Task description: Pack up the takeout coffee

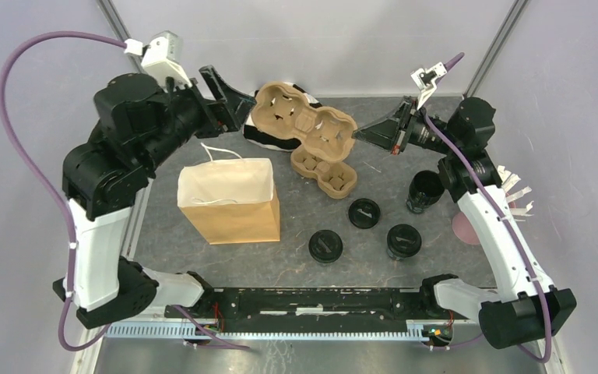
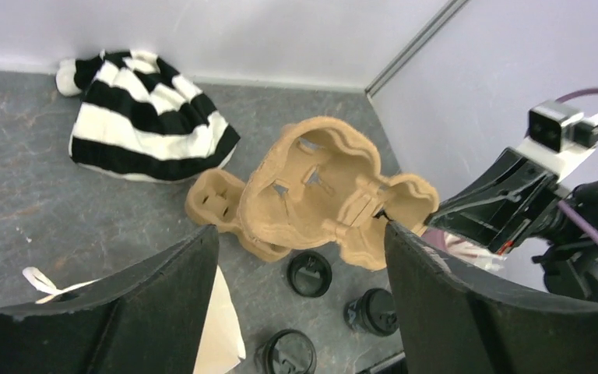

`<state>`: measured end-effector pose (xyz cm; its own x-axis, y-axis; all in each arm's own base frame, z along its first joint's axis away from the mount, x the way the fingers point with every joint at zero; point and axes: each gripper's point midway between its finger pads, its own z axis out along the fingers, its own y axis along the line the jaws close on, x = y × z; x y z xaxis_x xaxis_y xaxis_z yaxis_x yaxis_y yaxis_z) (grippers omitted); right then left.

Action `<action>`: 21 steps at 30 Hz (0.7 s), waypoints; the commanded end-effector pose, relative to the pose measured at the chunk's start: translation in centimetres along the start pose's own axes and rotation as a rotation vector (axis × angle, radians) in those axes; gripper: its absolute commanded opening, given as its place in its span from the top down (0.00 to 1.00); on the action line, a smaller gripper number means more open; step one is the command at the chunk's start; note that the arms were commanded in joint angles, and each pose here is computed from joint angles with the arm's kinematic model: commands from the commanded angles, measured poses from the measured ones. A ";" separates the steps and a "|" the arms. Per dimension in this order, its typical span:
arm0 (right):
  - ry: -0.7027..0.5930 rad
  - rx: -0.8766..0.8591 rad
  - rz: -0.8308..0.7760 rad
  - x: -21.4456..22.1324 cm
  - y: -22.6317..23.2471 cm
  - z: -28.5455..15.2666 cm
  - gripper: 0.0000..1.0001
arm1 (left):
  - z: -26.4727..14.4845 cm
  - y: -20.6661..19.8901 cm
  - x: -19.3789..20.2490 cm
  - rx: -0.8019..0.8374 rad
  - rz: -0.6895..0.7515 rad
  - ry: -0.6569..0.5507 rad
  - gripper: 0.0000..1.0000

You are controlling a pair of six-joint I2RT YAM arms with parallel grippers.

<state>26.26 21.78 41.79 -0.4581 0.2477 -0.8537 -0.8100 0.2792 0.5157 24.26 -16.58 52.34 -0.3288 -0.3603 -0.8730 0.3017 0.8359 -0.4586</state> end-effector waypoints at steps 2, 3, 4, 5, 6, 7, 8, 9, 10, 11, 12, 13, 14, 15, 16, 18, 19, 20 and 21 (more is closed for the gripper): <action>0.021 -0.117 -0.039 -0.5 3.6 -0.7 1.00 | 1.1 -0.7 3.2 0.028 -0.061 0.146 0.22; 0.027 -0.124 -0.037 -0.3 3.8 -0.9 1.00 | 1.0 -1.1 3.4 0.052 -0.079 0.158 0.25; 0.035 -0.132 -0.033 0.0 4.0 -1.0 1.00 | 0.7 -1.7 3.6 0.080 -0.092 0.175 0.27; 0.041 -0.138 -0.027 0.3 4.2 -1.2 1.00 | 0.6 -2.0 3.8 0.093 -0.107 0.191 0.29; 0.044 -0.143 -0.018 0.6 4.3 -1.3 1.00 | 0.6 -2.1 4.3 0.097 -0.116 0.215 0.31; 0.043 -0.150 -0.017 0.7 4.5 -1.4 1.00 | 0.7 -1.9 4.8 0.087 -0.124 0.236 0.32; 0.045 -0.157 -0.011 0.9 4.6 -1.5 1.00 | 0.6 -1.9 5.3 0.085 -0.130 0.257 0.33; 0.047 -0.167 -0.009 1.1 4.9 -1.6 1.00 | 0.6 -1.8 5.7 0.086 -0.133 0.273 0.34; 0.051 -0.168 -0.007 1.3 4.9 -1.7 1.00 | 0.6 -1.6 5.9 0.081 -0.130 0.276 0.35; 0.060 -0.171 -0.004 1.5 5.0 -1.8 1.00 | 0.4 -1.4 5.8 0.075 -0.128 0.269 0.35; 0.065 -0.173 -0.004 1.6 5.0 -1.8 1.00 | 0.3 -1.2 5.5 0.065 -0.125 0.254 0.35; 0.070 -0.176 -0.004 1.7 5.1 -1.9 1.00 | 0.1 -0.9 5.1 0.048 -0.122 0.232 0.35; 0.076 -0.180 -0.002 1.9 5.2 -1.9 1.00 | -0.1 -0.6 4.7 0.037 -0.119 0.215 0.36; 0.080 -0.182 0.000 2.0 5.2 -2.0 1.00 | -0.3 -0.4 4.4 0.029 -0.117 0.199 0.37; 0.085 -0.185 0.003 2.0 5.2 -2.0 1.00 | -0.4 -0.2 4.3 0.022 -0.114 0.189 0.37; 0.091 -0.193 0.002 2.1 5.4 -2.0 1.00 | -0.4 0.3 4.4 0.002 -0.110 0.184 0.39; 0.095 -0.197 0.003 2.2 5.4 -2.1 1.00 | -0.3 0.5 4.6 -0.007 -0.109 0.189 0.39; 0.097 -0.198 0.003 2.2 5.4 -2.1 1.00 | -0.2 0.6 4.8 -0.012 -0.108 0.192 0.40; 0.100 -0.200 0.005 2.2 5.4 -2.1 1.00 | -0.1 0.6 5.1 -0.013 -0.108 0.202 0.40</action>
<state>21.24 21.97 41.89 -0.5235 0.1732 -0.8343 -0.8287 0.1244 0.5458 22.75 -18.67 47.48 -0.5467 -0.3165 -0.7752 0.2807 0.8030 -0.5258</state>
